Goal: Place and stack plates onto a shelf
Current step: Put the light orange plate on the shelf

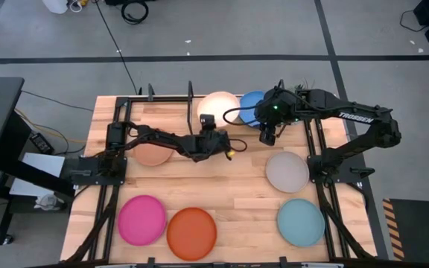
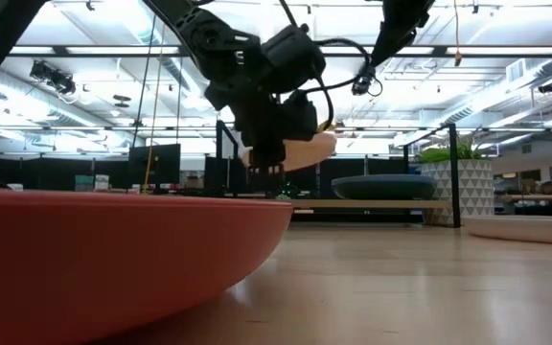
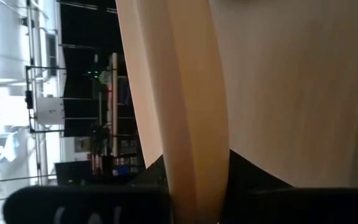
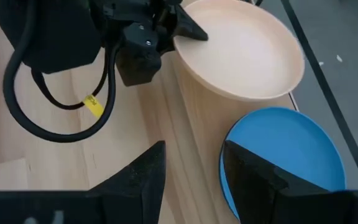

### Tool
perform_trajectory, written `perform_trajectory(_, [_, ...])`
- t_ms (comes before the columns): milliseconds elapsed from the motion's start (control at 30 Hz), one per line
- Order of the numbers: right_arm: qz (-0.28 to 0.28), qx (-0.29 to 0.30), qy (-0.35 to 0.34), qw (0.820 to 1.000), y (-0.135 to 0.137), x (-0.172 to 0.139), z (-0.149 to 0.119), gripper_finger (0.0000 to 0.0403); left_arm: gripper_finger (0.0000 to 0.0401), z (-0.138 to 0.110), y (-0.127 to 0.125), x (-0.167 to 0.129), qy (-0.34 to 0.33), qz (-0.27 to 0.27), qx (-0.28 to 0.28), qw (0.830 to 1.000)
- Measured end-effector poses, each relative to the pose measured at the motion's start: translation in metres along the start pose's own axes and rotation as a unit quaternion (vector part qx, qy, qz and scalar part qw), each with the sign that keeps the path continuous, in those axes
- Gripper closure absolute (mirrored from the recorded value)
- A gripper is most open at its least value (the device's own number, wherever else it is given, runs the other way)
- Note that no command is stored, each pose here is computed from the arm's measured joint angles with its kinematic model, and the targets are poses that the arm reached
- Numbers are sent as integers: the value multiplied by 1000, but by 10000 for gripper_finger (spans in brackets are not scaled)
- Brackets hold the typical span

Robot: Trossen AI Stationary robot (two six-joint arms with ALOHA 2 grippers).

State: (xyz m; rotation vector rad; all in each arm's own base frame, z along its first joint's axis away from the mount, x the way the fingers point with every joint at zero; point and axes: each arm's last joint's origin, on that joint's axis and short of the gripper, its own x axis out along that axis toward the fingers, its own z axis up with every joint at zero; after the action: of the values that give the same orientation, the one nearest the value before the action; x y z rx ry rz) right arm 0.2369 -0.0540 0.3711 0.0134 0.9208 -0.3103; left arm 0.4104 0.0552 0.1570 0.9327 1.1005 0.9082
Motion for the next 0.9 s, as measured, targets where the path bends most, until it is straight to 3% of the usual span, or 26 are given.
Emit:
perform_trajectory(200, [0,1,-2,1000,0,0,0,238,323,-3,-5,-3,-6,-39,-10,999])
perform_trajectory(500, [3,1,-5,1000,0,0,1,238,245,-7,-9,-8,-24,-128,-32,991])
perform_trajectory(700, [3,1,-6,1000,0,0,1,238,235,-4,15,-29,-68,-175,-73,980])
perform_trajectory(900, [10,-7,-6,1000,5,0,1,238,235,-9,33,-29,-77,-224,-108,966])
